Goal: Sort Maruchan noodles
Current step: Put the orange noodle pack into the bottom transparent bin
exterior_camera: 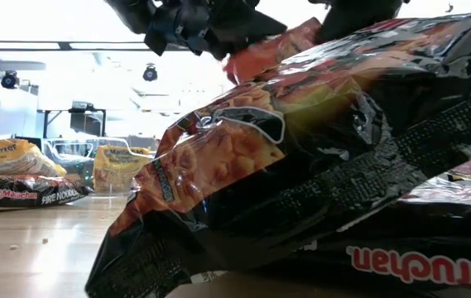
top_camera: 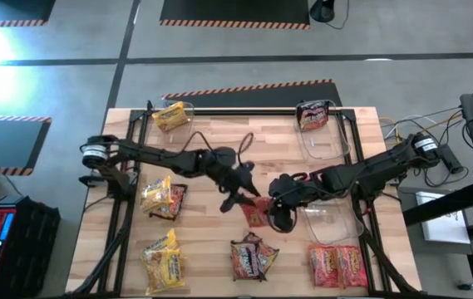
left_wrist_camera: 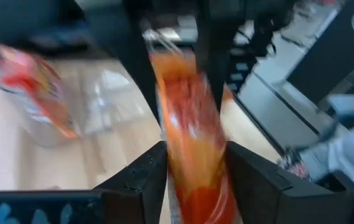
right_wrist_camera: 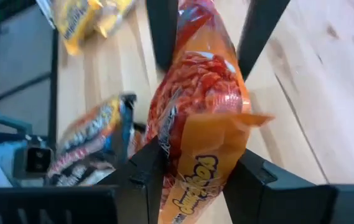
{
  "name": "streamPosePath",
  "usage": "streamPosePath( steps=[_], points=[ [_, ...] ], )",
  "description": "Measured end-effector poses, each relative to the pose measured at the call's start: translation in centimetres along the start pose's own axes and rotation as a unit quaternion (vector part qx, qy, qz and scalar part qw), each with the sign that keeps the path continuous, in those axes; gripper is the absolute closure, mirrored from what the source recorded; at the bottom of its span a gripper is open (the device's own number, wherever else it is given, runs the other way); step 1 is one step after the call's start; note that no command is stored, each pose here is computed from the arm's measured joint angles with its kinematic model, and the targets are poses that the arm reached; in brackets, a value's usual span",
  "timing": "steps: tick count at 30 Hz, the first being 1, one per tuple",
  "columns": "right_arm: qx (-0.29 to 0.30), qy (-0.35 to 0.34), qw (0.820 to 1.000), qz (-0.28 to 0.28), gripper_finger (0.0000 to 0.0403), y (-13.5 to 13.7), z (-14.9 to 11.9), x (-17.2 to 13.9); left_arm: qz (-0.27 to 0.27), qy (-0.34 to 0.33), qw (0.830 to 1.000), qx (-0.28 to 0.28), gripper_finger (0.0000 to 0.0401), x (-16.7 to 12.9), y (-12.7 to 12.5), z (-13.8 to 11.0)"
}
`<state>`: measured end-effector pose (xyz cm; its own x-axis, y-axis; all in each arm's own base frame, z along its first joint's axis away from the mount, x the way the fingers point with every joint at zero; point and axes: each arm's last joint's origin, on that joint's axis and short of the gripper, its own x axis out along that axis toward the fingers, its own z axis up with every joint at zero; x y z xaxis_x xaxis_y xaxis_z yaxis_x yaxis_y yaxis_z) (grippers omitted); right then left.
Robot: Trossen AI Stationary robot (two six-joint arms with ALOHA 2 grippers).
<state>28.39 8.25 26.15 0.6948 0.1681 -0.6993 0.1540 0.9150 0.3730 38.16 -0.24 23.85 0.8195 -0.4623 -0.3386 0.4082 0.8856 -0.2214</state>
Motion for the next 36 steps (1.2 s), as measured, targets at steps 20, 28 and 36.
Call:
streamPosePath(
  steps=[20,28,36],
  points=[
    [-0.032,0.001,0.998,-0.046,0.0302,-0.5,-0.4,-2.0,0.087,0.125,0.986,-0.075,0.0234,-6.2,-0.8,-2.2],
    [-0.084,-0.064,0.99,-0.091,0.0301,-0.6,0.2,-2.2,0.132,-0.054,0.989,-0.034,0.0234,-8.2,-2.0,-5.4],
    [-0.167,-0.134,0.972,-0.095,0.0301,0.0,1.4,-2.5,0.187,-0.211,0.959,0.019,0.0234,-10.1,-4.0,-9.7]
  ],
)
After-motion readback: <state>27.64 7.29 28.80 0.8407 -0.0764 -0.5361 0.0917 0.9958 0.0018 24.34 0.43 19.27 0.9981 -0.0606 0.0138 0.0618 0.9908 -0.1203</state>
